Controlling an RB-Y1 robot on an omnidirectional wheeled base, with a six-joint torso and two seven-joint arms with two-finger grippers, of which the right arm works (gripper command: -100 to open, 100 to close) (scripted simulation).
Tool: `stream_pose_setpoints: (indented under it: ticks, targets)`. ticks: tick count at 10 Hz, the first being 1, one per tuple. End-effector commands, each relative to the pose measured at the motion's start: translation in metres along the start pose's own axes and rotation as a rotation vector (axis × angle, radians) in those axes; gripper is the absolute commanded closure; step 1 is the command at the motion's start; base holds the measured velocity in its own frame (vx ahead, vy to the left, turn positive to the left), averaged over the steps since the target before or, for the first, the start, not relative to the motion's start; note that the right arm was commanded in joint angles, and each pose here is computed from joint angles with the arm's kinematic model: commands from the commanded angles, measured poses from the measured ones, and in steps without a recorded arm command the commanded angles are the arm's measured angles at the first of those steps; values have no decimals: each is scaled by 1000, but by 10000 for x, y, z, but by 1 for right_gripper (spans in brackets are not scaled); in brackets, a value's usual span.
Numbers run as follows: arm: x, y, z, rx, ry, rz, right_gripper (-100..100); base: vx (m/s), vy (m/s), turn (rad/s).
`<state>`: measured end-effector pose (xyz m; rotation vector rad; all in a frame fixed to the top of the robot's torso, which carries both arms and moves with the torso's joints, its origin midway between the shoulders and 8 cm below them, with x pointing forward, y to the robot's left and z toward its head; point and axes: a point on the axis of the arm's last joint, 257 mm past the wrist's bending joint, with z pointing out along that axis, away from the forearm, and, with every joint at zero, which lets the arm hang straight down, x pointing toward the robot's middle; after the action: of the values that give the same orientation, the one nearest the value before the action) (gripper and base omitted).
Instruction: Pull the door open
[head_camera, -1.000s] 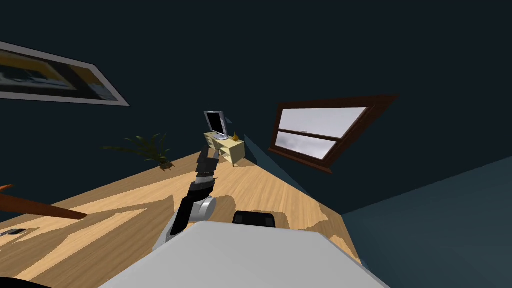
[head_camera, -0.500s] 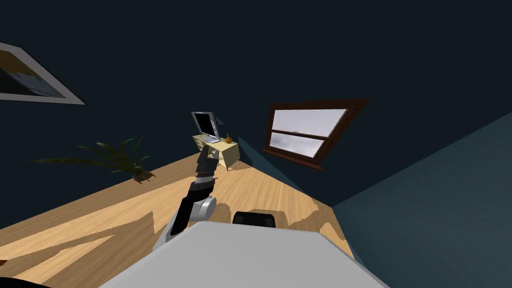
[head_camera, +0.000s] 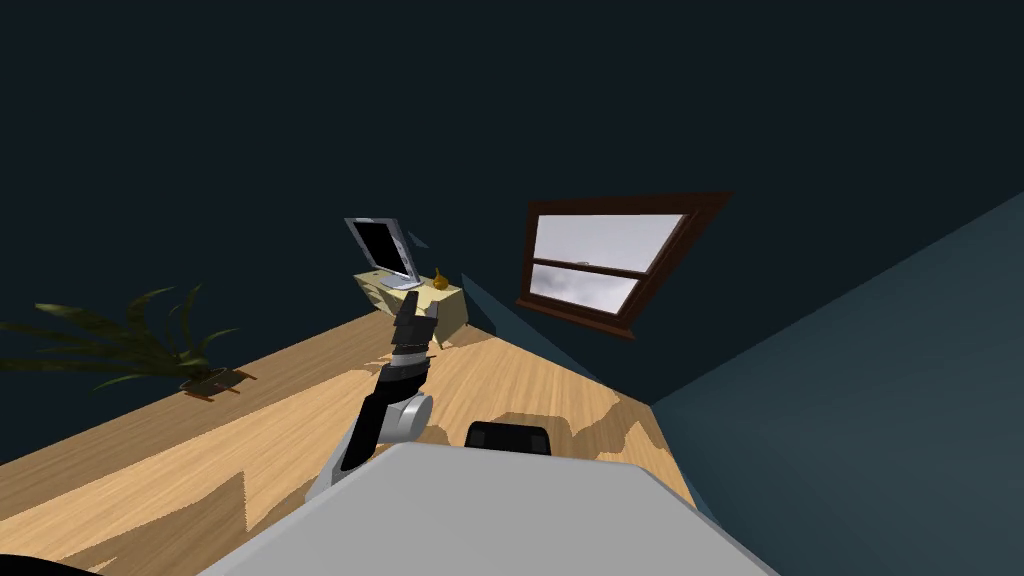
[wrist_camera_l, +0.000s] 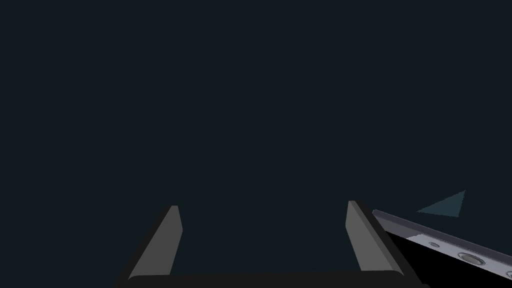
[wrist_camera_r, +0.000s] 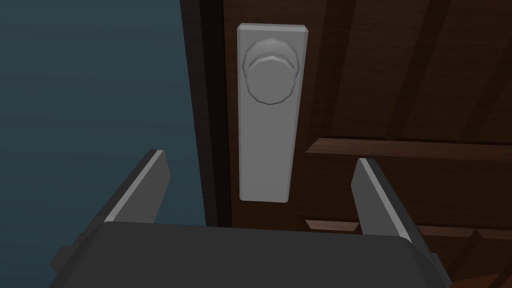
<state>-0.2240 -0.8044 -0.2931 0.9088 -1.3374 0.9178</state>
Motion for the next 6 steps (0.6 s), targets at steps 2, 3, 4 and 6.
stream_pose_setpoints:
  ticks: [2,3,4,6]
  targets:
    - [14,-13,1,40,7,2,-100,105,-56,-166]
    - [19,-20,0,62,9,2,-100,123,-85,-205]
    - [21,-24,-2,73,10,2,-100,134,-82,-146]
    - [27,-36,-7,107,12,3,-100,128,-98,-173]
